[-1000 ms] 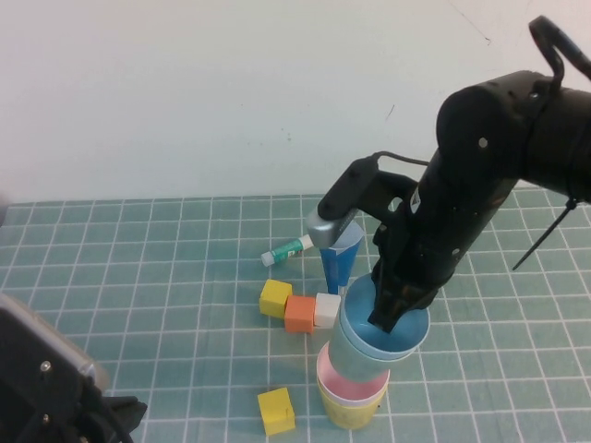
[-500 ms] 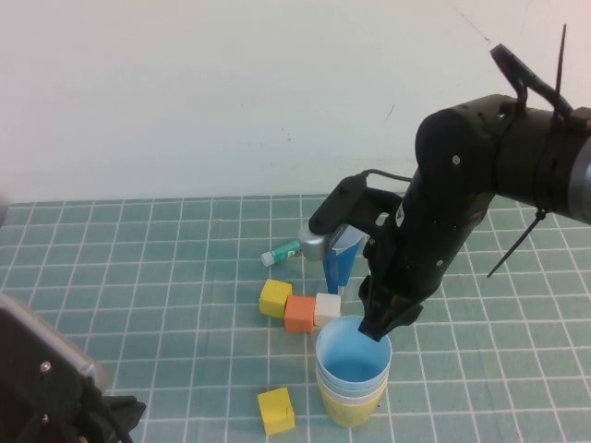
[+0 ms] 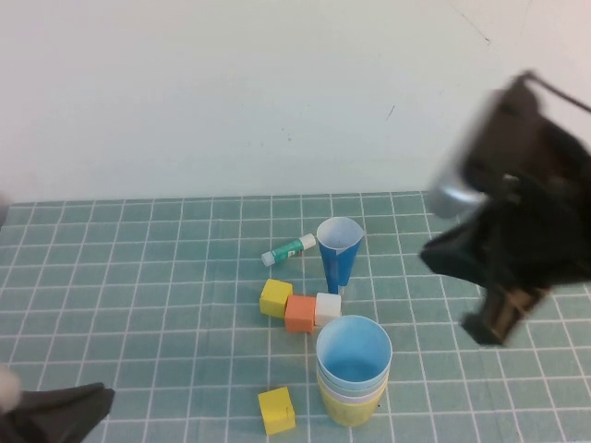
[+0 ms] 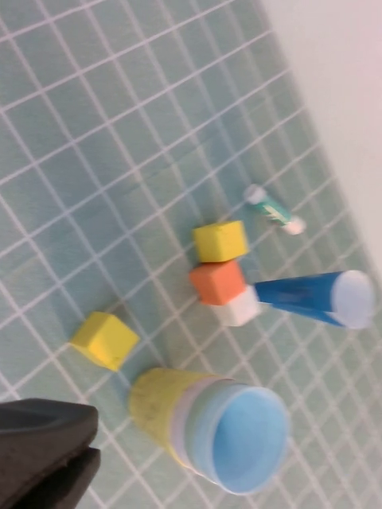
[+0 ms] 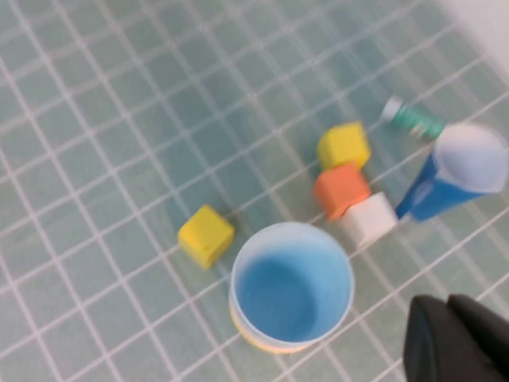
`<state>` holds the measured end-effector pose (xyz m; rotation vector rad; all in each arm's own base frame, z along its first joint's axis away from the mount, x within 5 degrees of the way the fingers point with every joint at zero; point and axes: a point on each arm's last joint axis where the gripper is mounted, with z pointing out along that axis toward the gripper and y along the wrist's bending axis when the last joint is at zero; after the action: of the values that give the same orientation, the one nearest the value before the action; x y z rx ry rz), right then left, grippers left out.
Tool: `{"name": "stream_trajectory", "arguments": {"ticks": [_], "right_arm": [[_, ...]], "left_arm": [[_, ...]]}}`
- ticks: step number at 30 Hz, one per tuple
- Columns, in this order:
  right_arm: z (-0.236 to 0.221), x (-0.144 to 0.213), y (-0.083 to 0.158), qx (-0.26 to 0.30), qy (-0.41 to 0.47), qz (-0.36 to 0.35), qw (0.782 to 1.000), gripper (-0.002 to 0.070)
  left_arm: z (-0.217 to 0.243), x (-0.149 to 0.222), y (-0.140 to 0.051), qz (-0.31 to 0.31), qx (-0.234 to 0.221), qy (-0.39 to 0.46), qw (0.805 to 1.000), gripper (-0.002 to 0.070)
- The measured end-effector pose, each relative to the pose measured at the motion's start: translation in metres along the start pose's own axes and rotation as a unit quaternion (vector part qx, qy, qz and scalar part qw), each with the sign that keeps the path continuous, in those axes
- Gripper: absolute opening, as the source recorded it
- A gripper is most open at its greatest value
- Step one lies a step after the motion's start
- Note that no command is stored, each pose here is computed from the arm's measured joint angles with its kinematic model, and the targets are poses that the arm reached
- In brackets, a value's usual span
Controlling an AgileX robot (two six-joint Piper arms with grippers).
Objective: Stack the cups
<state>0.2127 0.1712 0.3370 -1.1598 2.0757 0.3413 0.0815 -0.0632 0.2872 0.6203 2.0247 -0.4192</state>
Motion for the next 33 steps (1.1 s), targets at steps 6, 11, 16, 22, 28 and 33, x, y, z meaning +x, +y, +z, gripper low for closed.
{"name": "stream_trajectory", "arguments": {"ticks": [6, 11, 16, 22, 28, 33], "right_arm": [[-0.046, 0.050, 0.022, 0.052, -0.102, -0.003, 0.993, -0.0001], [-0.075, 0.089, 0.039, 0.081, -0.165, -0.016, 0.983, -0.0001], [-0.097, 0.114, 0.051, 0.102, -0.218, -0.026, 0.970, -0.0001], [-0.105, 0.125, 0.056, 0.110, -0.236, -0.037, 0.965, -0.0001], [-0.105, 0.126, 0.056, 0.108, -0.233, -0.037, 0.966, -0.0001], [-0.105, 0.126, 0.056, 0.108, -0.233, -0.037, 0.966, -0.0001]], "left_arm": [[-0.024, 0.001, 0.002, 0.002, -0.001, -0.058, 0.998, -0.0002], [-0.028, 0.004, 0.006, 0.019, -0.018, -0.054, 0.998, -0.0002], [-0.028, 0.010, 0.007, 0.022, -0.026, -0.024, 0.999, -0.0002], [-0.028, 0.013, 0.008, 0.022, -0.030, -0.007, 0.999, -0.0002], [-0.028, 0.013, 0.008, 0.023, -0.031, -0.005, 0.999, -0.0002], [-0.028, 0.013, 0.008, 0.023, -0.031, -0.004, 0.999, -0.0002]]}}
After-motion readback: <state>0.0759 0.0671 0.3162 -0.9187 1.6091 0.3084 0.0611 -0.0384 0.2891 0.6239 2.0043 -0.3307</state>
